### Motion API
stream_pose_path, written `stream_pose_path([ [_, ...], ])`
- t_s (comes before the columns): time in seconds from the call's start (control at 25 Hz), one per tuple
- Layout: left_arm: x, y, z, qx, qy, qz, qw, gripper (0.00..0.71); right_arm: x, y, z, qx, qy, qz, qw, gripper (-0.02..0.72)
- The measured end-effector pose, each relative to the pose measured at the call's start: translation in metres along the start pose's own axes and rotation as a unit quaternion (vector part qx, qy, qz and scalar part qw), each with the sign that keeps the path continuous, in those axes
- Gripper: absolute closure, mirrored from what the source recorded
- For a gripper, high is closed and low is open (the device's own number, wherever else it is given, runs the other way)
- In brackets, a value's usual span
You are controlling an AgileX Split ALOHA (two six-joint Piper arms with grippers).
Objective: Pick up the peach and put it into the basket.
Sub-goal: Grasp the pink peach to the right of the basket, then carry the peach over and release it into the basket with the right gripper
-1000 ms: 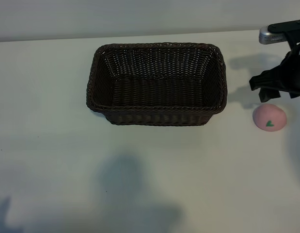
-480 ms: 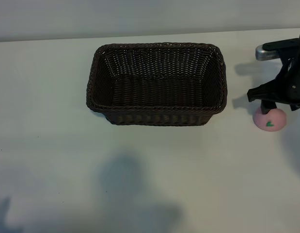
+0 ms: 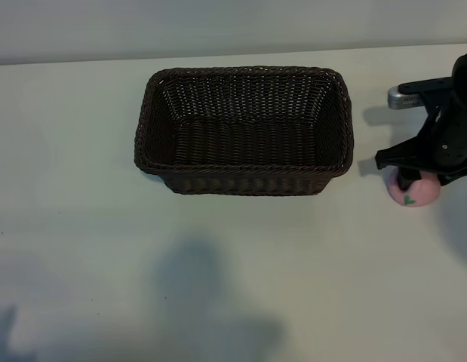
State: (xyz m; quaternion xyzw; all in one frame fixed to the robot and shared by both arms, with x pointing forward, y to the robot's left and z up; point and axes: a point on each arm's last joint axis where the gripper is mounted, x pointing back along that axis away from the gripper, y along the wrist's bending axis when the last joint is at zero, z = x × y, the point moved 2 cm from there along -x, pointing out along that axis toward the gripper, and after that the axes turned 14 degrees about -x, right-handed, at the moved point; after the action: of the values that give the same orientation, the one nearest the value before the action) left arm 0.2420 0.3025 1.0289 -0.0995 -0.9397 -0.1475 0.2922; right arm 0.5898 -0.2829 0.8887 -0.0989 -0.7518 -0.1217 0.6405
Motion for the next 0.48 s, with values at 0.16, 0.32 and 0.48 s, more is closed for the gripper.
stream_pose_path([
  [0.16,0.0,0.0,0.0,0.0,0.0,0.0,1.0,0.229,0.0,0.0,0.0,0.002,0.0,0.0,1.0,0.383],
  [0.32,0.0,0.0,0.0,0.0,0.0,0.0,1.0,0.229,0.0004,-0.0004,0.0011,0.002,0.005,0.002,1.0,0.614],
  [0.48,0.0,0.0,0.0,0.0,0.0,0.0,1.0,0.229,0.0077,-0.0007,0.0018,0.002,0.003,0.001,1.0,0.655],
])
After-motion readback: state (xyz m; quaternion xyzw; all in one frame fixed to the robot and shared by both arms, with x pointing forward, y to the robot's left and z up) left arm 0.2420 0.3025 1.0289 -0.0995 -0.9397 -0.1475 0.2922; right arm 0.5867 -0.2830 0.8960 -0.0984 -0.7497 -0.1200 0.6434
